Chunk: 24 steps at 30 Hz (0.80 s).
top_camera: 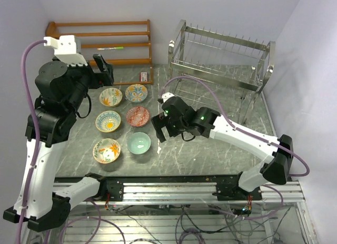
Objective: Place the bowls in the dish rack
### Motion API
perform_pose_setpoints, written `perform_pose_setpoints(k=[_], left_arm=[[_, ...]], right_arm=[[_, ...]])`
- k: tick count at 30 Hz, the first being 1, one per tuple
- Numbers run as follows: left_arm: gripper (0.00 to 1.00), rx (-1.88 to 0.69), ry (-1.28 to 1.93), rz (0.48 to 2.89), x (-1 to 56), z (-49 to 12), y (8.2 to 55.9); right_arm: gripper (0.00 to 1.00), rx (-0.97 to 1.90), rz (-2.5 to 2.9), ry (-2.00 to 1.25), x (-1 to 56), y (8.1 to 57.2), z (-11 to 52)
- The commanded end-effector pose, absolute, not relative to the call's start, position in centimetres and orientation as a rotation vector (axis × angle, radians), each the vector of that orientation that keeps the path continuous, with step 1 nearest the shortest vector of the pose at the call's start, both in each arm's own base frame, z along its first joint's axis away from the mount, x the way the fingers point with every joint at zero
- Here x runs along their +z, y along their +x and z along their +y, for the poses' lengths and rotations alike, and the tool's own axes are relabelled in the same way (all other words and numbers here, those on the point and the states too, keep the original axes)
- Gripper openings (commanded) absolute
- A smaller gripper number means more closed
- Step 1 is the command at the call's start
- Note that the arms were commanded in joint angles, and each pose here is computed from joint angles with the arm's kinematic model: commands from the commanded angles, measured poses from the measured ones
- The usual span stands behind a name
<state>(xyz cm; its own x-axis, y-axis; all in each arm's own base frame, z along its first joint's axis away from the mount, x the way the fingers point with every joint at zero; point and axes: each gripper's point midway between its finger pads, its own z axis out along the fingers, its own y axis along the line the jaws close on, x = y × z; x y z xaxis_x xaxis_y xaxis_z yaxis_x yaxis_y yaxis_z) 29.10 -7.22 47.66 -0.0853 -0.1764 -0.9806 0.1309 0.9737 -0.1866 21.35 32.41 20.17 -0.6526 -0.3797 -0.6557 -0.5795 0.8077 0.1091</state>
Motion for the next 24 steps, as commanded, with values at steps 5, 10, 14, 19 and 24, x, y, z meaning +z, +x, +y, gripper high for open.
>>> perform_pose_setpoints(k=[5, 10, 14, 19, 24], left_arm=[[0.99, -0.236, -0.091, 1.594, 49.8, -5.3, 26.2], [0.99, -0.240, -0.117, 1.594, 50.1, -4.6, 24.5], [0.99, -0.228, -0.152, 1.600, 49.7, -3.8, 23.3], [0.98, -0.224, -0.164, 1.617, 49.4, -3.4, 22.5], [0.98, -0.215, -0.172, 1.620, 49.5, -3.2, 22.4]], right_arm=[[0.99, 0.552, 2.319, -0.841, 19.2, 19.8, 36.5], [0.91, 0.541, 2.291, -1.009, 17.3, 18.4, 40.1], [0.73, 0.583, 2.281, -1.146, 15.3, 17.2, 42.9], [0.69, 0.568, 2.232, -1.252, 14.0, 16.9, 45.3], [0.65, 0.575, 2.212, -1.353, 12.2, 16.5, 47.1]])
